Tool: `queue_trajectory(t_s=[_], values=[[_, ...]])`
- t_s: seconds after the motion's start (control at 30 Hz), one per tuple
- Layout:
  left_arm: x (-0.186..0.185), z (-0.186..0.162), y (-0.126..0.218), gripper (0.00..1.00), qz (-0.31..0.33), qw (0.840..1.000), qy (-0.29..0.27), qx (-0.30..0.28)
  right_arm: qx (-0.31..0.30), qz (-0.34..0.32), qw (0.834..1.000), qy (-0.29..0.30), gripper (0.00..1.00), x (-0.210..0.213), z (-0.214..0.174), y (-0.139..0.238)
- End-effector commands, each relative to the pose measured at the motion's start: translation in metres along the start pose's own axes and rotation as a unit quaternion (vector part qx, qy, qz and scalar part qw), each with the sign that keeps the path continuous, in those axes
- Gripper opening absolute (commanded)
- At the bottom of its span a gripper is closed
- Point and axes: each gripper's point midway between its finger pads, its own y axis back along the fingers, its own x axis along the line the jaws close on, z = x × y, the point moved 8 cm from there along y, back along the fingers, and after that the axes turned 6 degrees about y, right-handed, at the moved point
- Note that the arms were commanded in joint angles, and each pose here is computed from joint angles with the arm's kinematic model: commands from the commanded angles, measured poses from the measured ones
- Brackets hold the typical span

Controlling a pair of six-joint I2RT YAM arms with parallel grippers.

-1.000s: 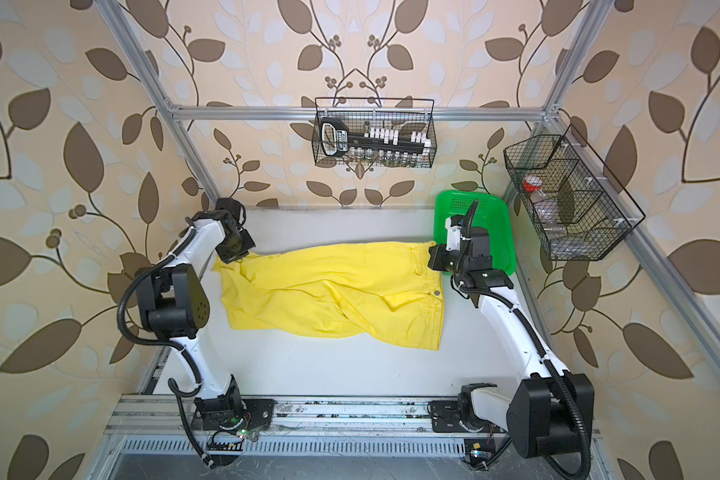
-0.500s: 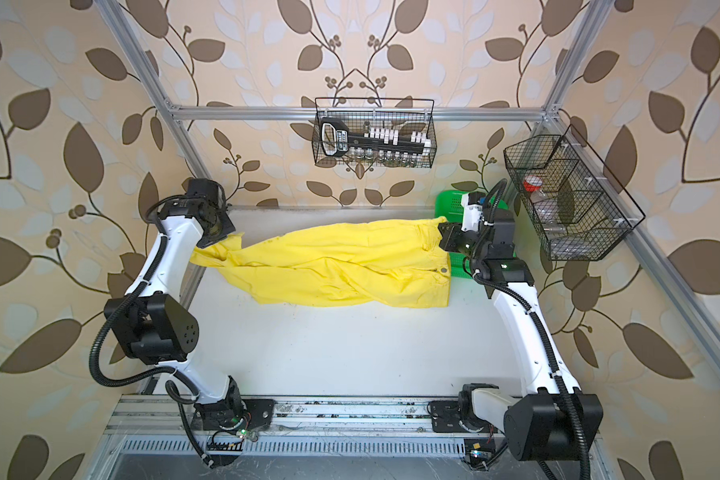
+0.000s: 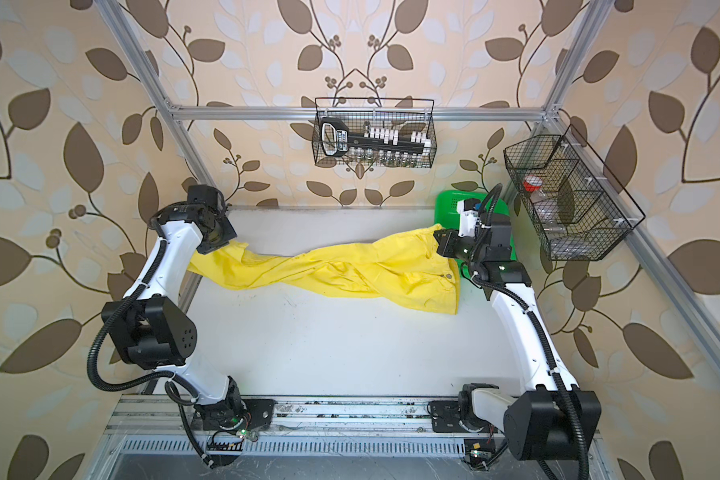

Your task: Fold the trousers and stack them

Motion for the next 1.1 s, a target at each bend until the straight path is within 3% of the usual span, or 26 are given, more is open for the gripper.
queue_trajectory(t_s=[0.0, 0.13, 0.27, 0.43, 0.63, 0.83, 0.87, 0.93, 1.07], values=[[0.004, -0.004, -0.008, 0.00, 0.001, 1.000, 0.018, 0.000, 0.016, -0.021, 1.000, 0.004, 0.06, -0.008, -0.014, -0.017], [0.006, 0.005, -0.013, 0.00, 0.026, 1.000, 0.005, -0.017, -0.002, -0.042, 0.999, 0.014, 0.05, -0.013, -0.010, -0.032], [0.003, 0.037, 0.014, 0.00, 0.044, 0.996, 0.000, -0.079, -0.053, -0.035, 0.997, 0.035, 0.05, -0.001, 0.018, -0.025], [-0.009, 0.073, 0.032, 0.00, 0.045, 0.990, -0.008, -0.137, -0.047, -0.035, 0.998, 0.030, 0.05, -0.001, 0.019, -0.027], [-0.033, 0.104, -0.005, 0.00, 0.065, 0.988, -0.015, -0.142, -0.061, -0.118, 0.991, 0.001, 0.05, -0.030, 0.010, -0.040], [-0.056, 0.115, -0.069, 0.00, 0.077, 0.990, -0.026, -0.118, -0.028, -0.100, 0.994, 0.013, 0.06, -0.024, 0.002, -0.079], [-0.059, 0.113, -0.080, 0.04, 0.076, 0.990, -0.028, -0.111, -0.020, -0.094, 0.995, 0.017, 0.06, -0.022, 0.000, -0.089], [-0.062, 0.108, -0.096, 0.25, 0.071, 0.992, -0.027, -0.100, -0.002, -0.093, 0.995, 0.027, 0.07, -0.021, -0.008, -0.109], [-0.070, 0.102, -0.095, 0.52, 0.034, 0.995, -0.029, -0.086, 0.014, -0.127, 0.991, 0.041, 0.09, -0.031, -0.013, -0.134]])
